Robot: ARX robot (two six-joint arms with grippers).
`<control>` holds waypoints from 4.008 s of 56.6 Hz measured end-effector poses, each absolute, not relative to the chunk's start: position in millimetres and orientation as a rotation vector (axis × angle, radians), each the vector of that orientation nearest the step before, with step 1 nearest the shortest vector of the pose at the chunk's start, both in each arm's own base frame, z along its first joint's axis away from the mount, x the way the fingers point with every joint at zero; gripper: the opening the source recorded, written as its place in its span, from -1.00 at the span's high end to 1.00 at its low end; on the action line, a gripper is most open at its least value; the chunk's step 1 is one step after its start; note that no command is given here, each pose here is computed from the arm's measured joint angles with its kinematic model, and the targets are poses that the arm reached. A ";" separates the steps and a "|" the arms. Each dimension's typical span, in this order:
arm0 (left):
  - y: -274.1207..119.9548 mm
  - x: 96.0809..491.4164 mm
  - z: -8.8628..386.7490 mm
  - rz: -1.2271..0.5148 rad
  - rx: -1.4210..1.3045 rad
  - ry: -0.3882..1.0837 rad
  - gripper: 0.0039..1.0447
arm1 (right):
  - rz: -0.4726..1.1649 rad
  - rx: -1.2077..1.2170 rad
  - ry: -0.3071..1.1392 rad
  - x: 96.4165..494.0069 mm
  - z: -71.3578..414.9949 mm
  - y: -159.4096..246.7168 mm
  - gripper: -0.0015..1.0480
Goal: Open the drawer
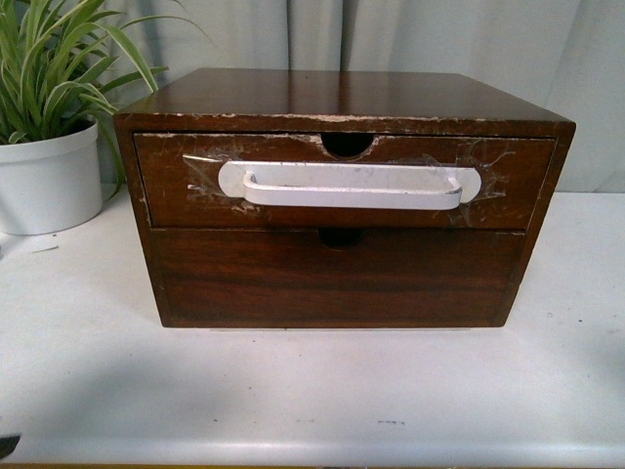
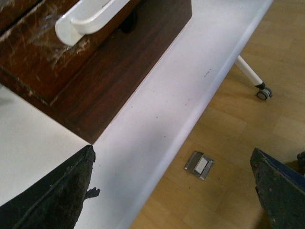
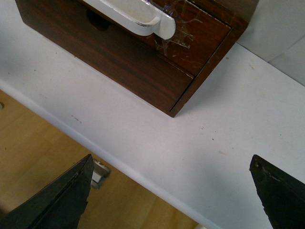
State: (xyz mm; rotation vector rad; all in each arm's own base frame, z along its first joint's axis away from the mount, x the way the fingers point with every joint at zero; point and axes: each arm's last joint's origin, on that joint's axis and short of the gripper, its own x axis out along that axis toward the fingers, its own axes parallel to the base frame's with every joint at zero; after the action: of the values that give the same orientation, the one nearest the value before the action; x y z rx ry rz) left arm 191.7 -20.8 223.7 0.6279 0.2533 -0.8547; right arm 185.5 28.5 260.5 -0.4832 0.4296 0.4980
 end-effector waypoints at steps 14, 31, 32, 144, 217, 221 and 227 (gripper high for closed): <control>-34.2 228.4 258.5 -0.961 0.708 0.222 -0.89 | 0.615 -0.597 0.466 209.1 285.7 39.3 -0.83; -58.8 255.1 270.4 -1.046 0.720 0.213 -0.89 | 0.713 -0.694 0.510 235.8 293.2 60.3 -0.83; -60.8 256.4 270.6 -1.050 0.723 0.212 -0.89 | 0.718 -0.697 0.513 237.7 292.8 61.7 -0.83; -142.3 330.7 244.4 -1.106 1.008 0.352 -0.89 | 0.863 -0.727 0.560 298.8 277.7 103.1 -0.83; -129.0 318.8 245.6 -1.210 1.057 0.462 -0.89 | 1.057 -0.713 0.693 315.2 256.5 135.6 -0.83; -127.8 315.9 247.0 -1.224 1.062 0.473 -0.89 | 1.068 -0.719 0.697 313.1 256.3 134.8 -0.83; -124.4 308.6 249.2 -1.251 1.064 0.488 -0.89 | 1.085 -0.727 0.715 309.1 252.4 134.4 -0.83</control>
State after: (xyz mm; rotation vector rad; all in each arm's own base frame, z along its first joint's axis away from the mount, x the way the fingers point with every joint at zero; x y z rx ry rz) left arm 308.6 -124.4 249.2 1.0644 0.4878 -1.2511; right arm 309.1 134.4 252.4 -0.7265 0.7148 1.0853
